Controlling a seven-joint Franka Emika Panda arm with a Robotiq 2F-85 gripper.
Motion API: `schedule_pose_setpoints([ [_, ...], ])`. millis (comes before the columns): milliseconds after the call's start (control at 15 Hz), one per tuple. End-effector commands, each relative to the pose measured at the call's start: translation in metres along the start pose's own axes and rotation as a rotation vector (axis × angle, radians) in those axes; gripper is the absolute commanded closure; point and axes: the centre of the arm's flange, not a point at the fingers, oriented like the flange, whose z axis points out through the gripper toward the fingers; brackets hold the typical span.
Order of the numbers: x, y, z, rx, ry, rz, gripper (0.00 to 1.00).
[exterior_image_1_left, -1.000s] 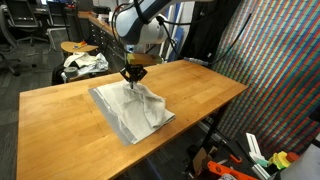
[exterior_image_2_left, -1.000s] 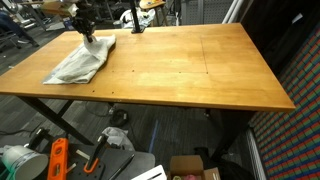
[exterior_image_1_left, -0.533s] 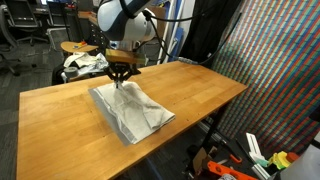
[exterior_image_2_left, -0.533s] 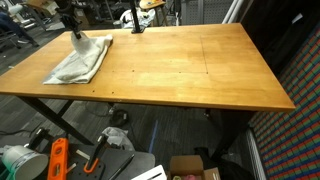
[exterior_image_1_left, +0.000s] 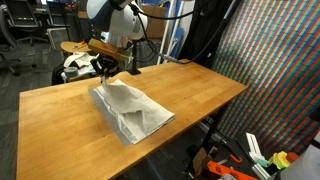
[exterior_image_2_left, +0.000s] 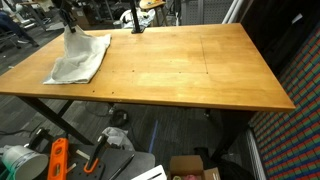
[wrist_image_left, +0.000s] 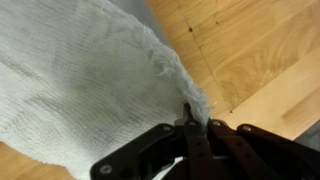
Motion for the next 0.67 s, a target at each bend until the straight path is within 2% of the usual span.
schedule_pose_setpoints([
  [0, 0.004, -0.002, 0.0, 0.018, -0.005, 0.014, 0.96],
  [267, 0.009, -0.002, 0.003, 0.027, 0.005, 0.031, 0.99],
  [600, 0.019, -0.012, 0.011, 0.102, 0.076, 0.128, 0.99],
])
